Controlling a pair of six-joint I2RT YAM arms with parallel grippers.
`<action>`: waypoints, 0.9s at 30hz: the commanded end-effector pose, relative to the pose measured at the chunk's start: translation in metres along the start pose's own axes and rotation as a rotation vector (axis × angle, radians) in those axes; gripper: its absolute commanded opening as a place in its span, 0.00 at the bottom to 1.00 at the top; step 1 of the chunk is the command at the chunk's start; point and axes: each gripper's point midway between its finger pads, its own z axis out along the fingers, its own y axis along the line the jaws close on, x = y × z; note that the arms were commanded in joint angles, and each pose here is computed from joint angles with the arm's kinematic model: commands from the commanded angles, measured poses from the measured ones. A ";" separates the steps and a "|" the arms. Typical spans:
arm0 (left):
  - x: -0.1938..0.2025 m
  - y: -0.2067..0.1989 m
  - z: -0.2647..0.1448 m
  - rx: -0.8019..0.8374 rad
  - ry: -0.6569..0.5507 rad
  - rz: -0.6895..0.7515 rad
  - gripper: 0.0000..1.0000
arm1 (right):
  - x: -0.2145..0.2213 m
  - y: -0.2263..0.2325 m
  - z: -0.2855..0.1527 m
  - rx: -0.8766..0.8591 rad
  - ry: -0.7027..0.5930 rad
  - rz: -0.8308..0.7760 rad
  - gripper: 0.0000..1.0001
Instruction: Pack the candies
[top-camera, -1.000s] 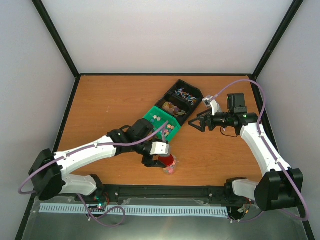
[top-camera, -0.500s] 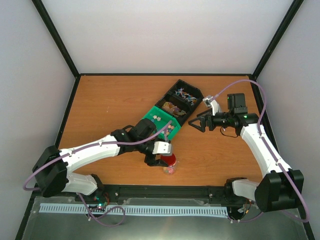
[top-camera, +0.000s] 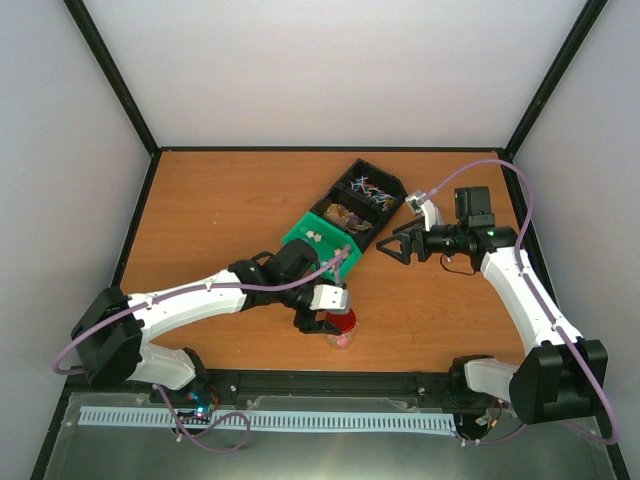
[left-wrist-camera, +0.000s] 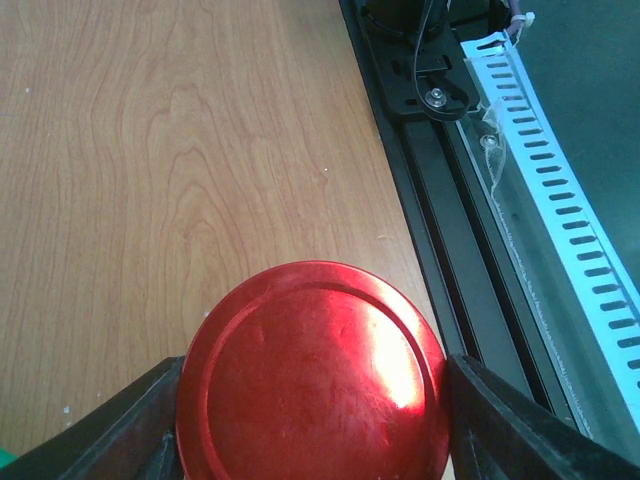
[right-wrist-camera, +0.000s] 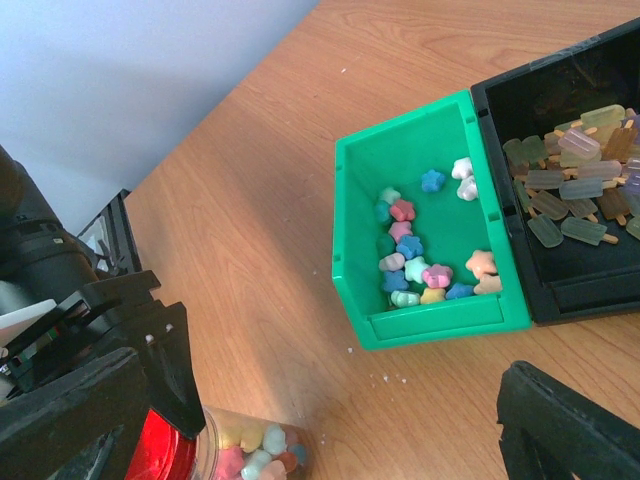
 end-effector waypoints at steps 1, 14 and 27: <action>0.001 0.001 0.005 -0.003 0.025 0.022 0.65 | 0.000 0.004 -0.003 -0.016 -0.007 0.006 0.94; 0.015 -0.001 0.007 0.010 0.086 0.034 0.65 | -0.002 0.005 -0.003 -0.024 -0.007 0.001 0.94; 0.040 -0.006 0.009 0.015 0.166 0.001 0.70 | 0.000 0.005 -0.002 -0.030 0.002 -0.023 0.97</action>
